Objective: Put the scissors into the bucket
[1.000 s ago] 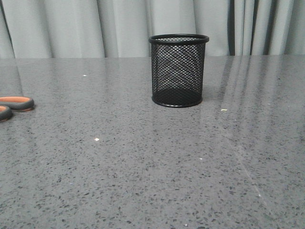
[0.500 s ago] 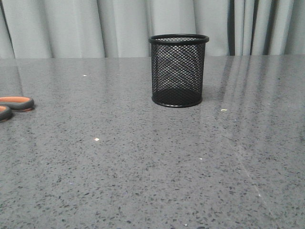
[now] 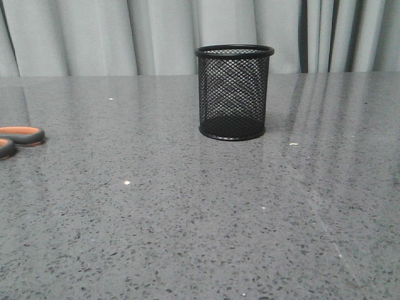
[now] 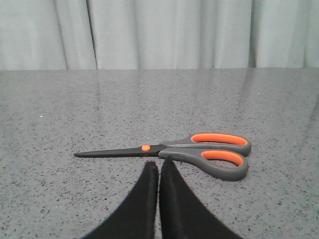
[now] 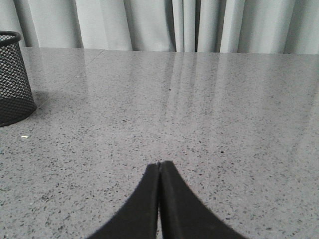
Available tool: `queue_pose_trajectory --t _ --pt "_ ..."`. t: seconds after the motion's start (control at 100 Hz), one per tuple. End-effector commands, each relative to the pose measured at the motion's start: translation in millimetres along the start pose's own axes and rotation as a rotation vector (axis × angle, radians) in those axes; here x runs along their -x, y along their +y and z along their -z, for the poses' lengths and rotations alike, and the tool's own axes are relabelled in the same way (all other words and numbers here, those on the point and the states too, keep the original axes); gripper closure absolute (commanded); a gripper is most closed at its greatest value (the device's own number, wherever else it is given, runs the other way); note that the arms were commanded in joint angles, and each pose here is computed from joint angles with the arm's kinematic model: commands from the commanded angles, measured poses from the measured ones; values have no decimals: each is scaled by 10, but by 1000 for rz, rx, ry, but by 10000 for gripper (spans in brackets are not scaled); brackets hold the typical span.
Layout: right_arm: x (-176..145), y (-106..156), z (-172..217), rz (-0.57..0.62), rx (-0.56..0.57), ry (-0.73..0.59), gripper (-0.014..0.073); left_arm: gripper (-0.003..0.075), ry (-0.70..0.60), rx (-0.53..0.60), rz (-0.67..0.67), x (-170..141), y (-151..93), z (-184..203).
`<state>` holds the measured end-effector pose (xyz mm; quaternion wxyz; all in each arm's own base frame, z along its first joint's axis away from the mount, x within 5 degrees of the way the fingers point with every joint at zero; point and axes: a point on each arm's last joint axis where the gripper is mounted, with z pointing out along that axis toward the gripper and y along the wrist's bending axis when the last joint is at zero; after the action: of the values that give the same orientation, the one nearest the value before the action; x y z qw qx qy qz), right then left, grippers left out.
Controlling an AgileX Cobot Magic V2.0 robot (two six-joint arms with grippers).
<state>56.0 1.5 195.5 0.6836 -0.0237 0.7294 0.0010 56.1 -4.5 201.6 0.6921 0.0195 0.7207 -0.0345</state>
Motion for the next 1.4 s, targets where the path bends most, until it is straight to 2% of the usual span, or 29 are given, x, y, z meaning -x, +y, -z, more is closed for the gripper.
queue_pose_trajectory --t 0.0,0.23,0.4,0.51,0.59,0.72,0.84,0.97,1.12,1.23,1.39 --pt "67 2 17 -19 1 -98 640 740 -74 0 67 -41 3 2" --pt "103 8 21 -175 18 -137 640 740 -81 -23 364 -32 -6 3" --pt "157 -4 30 -352 27 -197 640 740 -82 -45 644 -20 -14 5" --pt "181 -15 36 -475 33 -216 640 740 -91 -54 695 20 -18 12" --pt "245 -8 53 -481 43 -217 640 740 -112 -74 693 141 -31 38" --pt "467 17 121 -449 74 -206 640 740 -142 -112 632 452 -64 95" --pt "727 28 160 -365 81 -170 640 740 -117 -125 490 848 -102 101" --pt "1040 33 85 -301 78 -64 640 740 41 -112 302 1234 -135 -46" --pt "1362 38 -163 -248 71 144 640 740 242 -78 122 1639 -123 -298" --pt "1587 37 -360 -215 68 291 640 740 396 -92 4 1798 -127 -503" --pt "1836 43 -648 -143 86 437 640 739 556 -131 -66 1961 -145 -747"
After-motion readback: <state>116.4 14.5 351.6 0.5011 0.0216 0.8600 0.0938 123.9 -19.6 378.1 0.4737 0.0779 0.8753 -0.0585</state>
